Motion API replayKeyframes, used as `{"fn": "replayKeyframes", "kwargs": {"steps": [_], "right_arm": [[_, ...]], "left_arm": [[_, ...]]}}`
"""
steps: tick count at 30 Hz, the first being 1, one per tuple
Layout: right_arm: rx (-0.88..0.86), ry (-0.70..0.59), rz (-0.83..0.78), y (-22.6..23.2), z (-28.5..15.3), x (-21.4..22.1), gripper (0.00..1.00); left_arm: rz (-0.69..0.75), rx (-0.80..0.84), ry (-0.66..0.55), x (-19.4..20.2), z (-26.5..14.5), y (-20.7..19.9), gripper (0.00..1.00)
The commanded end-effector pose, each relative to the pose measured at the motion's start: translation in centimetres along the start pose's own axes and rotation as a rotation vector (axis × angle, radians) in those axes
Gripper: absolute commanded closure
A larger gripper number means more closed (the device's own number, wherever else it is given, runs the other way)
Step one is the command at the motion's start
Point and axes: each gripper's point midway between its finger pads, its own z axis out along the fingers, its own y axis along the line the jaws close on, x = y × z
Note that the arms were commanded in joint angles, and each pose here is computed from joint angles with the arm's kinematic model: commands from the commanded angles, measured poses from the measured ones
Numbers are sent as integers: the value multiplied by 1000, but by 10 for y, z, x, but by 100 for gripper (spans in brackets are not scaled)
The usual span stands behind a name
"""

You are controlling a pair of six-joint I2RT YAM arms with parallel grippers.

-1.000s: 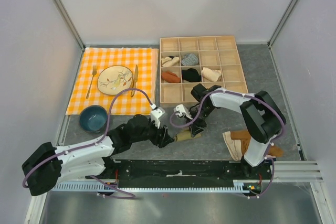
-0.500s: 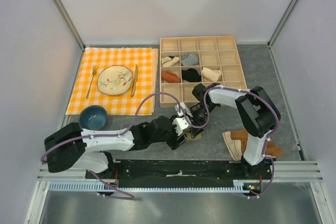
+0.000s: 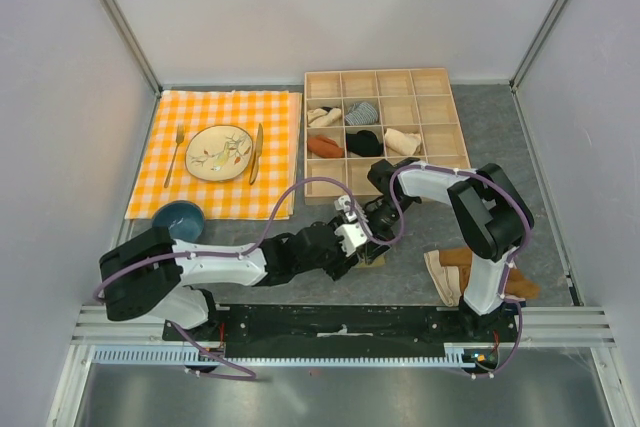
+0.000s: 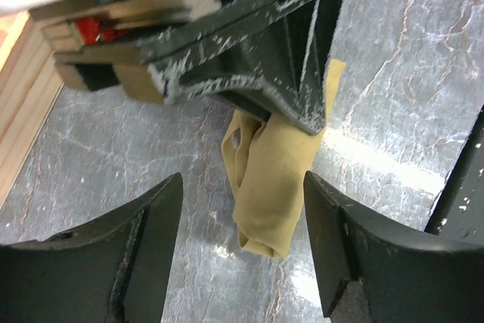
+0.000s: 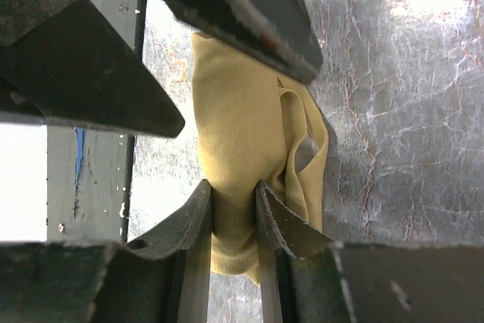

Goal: Roll the underwear
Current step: Roll the underwear to the corner of the board.

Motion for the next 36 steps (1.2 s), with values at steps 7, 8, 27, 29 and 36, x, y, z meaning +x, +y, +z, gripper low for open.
{"fn": "replayKeyframes", "kwargs": {"steps": [7, 8, 27, 29, 36], "right_arm": [[14, 124, 26, -3, 8, 27, 71], [14, 125, 26, -3, 9, 28, 71], [36, 150, 59, -7, 7, 32, 71], [40, 147, 60, -8, 6, 31, 70], [48, 142, 72, -9, 4, 28, 70]], "left_arm": [[-232, -184, -158, -16, -50, 29, 14], [-256, -193, -202, -25, -61, 32, 12], [23, 55, -168, -6, -64, -15, 11], [52, 63, -143, -6, -57, -18, 11], [127, 81, -144, -17, -43, -31, 12]]}}
